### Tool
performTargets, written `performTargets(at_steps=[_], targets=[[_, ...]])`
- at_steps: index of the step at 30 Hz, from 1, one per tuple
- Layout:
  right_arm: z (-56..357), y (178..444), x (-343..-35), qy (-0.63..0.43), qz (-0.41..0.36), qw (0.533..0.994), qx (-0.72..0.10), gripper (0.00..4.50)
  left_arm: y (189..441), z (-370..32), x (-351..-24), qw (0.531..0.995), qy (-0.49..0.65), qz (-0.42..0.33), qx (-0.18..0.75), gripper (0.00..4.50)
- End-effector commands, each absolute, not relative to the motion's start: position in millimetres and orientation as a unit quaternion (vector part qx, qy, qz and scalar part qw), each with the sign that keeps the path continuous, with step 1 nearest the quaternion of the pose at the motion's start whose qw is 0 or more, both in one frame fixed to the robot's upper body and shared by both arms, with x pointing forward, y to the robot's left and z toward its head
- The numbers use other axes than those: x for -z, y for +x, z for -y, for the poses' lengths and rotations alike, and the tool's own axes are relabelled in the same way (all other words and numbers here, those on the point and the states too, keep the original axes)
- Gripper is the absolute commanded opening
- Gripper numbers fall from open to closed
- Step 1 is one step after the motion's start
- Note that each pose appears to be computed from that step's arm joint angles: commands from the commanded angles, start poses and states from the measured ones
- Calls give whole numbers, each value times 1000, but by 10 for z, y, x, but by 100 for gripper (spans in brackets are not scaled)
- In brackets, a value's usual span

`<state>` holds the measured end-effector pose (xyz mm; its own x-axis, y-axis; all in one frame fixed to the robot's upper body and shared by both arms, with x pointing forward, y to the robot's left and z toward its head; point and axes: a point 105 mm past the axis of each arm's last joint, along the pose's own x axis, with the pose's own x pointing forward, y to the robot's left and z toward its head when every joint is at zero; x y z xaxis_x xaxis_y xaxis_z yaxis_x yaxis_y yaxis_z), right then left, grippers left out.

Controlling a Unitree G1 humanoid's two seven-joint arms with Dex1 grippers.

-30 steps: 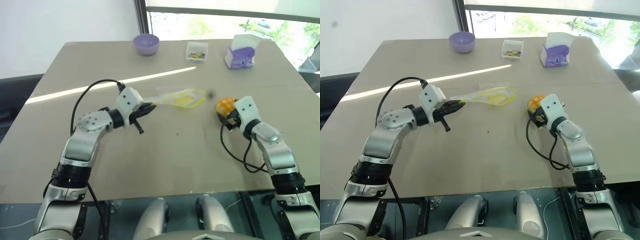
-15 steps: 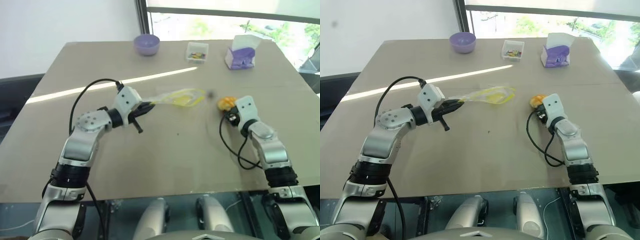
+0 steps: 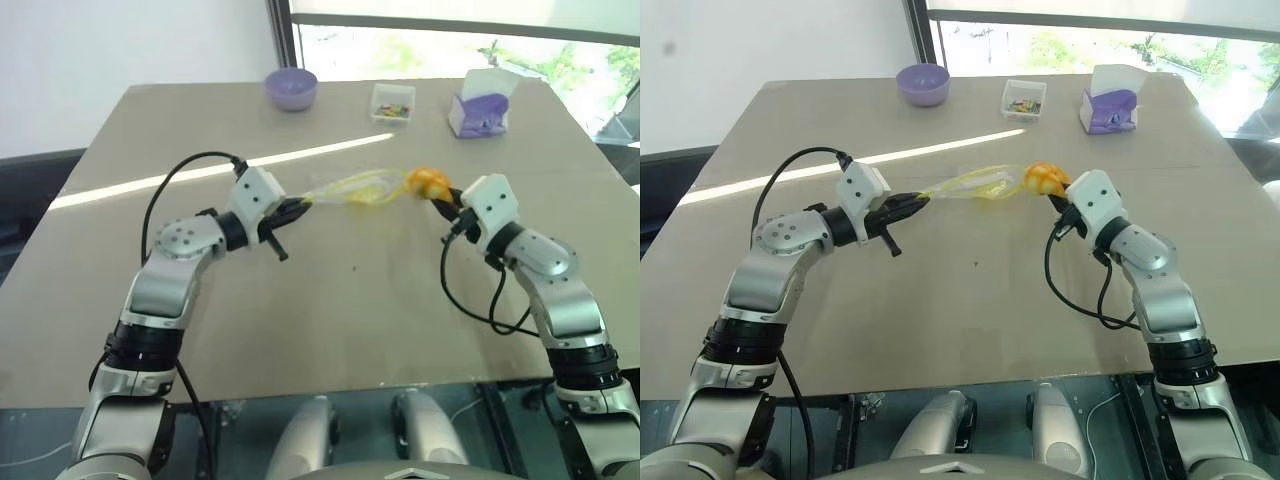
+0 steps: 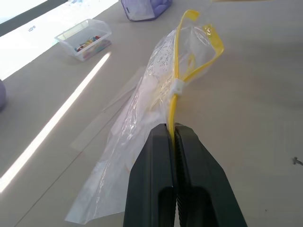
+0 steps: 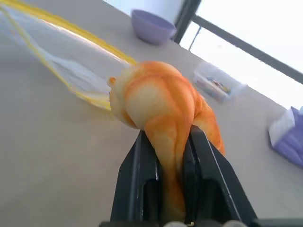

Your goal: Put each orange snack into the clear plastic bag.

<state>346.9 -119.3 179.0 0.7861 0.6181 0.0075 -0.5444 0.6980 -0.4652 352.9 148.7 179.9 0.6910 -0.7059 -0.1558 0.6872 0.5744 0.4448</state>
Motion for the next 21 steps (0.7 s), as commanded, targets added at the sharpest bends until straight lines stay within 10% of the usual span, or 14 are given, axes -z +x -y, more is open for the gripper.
performTargets(at_steps=[1,21], targets=[[1062,3399,-1885,-222,93,908,-344,11,3522,-1435,-1931,878,263,49,398,0],[558,3654,-1643,-255,52,875,-408,11,3182,-1193,-1698,810,327,82,480,0]])
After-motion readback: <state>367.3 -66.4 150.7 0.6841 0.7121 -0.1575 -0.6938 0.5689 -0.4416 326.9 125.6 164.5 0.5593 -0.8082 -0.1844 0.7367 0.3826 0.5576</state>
